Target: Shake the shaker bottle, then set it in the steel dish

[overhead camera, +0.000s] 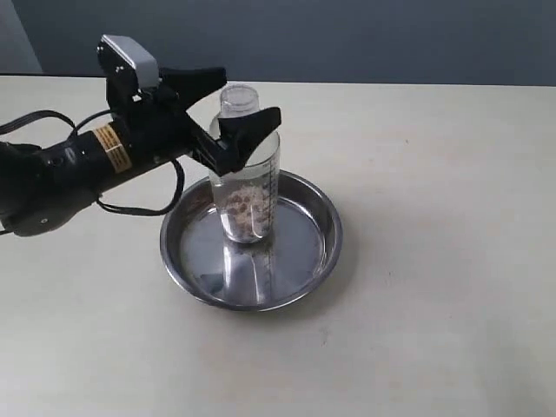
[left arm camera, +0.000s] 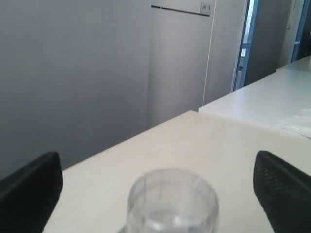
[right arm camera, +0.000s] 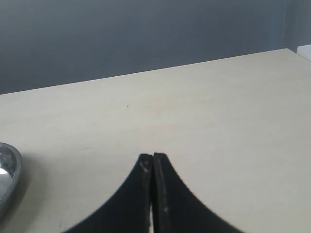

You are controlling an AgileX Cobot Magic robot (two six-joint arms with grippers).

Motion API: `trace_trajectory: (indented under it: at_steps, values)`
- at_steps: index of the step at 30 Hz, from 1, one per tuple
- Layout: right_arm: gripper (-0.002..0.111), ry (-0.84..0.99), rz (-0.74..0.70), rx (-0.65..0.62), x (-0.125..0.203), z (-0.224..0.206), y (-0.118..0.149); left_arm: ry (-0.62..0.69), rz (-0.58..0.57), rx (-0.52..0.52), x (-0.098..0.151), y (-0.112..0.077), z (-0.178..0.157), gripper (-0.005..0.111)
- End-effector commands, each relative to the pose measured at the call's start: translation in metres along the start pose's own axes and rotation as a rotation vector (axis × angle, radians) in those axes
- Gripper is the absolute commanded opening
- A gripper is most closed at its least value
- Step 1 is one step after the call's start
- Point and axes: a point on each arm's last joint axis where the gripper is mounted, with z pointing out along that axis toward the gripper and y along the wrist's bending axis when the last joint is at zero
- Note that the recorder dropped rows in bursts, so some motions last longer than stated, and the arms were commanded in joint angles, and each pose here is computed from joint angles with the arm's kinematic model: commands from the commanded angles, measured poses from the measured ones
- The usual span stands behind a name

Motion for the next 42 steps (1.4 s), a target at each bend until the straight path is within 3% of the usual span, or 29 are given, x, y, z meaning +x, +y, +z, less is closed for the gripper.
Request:
trace_trajectory:
  at_steps: [1,2,4,6,7,11,14,21,28,38,42]
  values:
    - [-0.001,-0.014,-0.003,0.003,-0.001,0.0,0.0,-0.135,0.048,-0.001,-0.056,-0.011,-0.009,0.101]
    - [-0.001,-0.014,-0.003,0.003,-0.001,0.0,0.0,-0.092,0.055,-0.037,-0.07,-0.014,-0.014,0.096]
    - [-0.001,-0.014,-0.003,0.003,-0.001,0.0,0.0,0.033,0.128,-0.116,-0.101,-0.023,-0.032,0.076]
    - [-0.001,-0.014,-0.003,0.003,-0.001,0.0,0.0,0.118,0.164,-0.214,-0.134,-0.037,-0.059,0.048]
    - [-0.001,-0.014,-0.003,0.003,-0.001,0.0,0.0,0.115,0.157,-0.263,-0.153,-0.046,-0.077,0.031]
    - [-0.001,-0.014,-0.003,0.003,-0.001,0.0,0.0,0.039,0.141,-0.365,-0.188,-0.071,-0.124,0.0]
    - [-0.001,-0.014,-0.003,0.003,-0.001,0.0,0.0,-0.015,0.12,-0.421,-0.195,-0.085,-0.154,0.0]
    - [-0.001,-0.014,-0.003,0.003,-0.001,0.0,0.0,-0.042,0.131,-0.468,-0.174,-0.101,-0.19,0.0]
    - [-0.001,-0.014,-0.003,0.003,-0.001,0.0,0.0,0.027,0.102,-0.485,-0.126,-0.105,-0.208,0.0]
    - [-0.001,-0.014,-0.003,0.003,-0.001,0.0,0.0,0.039,-0.122,-0.515,-0.032,-0.117,-0.247,0.0]
    - [-0.001,-0.014,-0.003,0.003,-0.001,0.0,0.0,-0.009,-0.132,-0.532,-0.033,-0.117,-0.252,0.0]
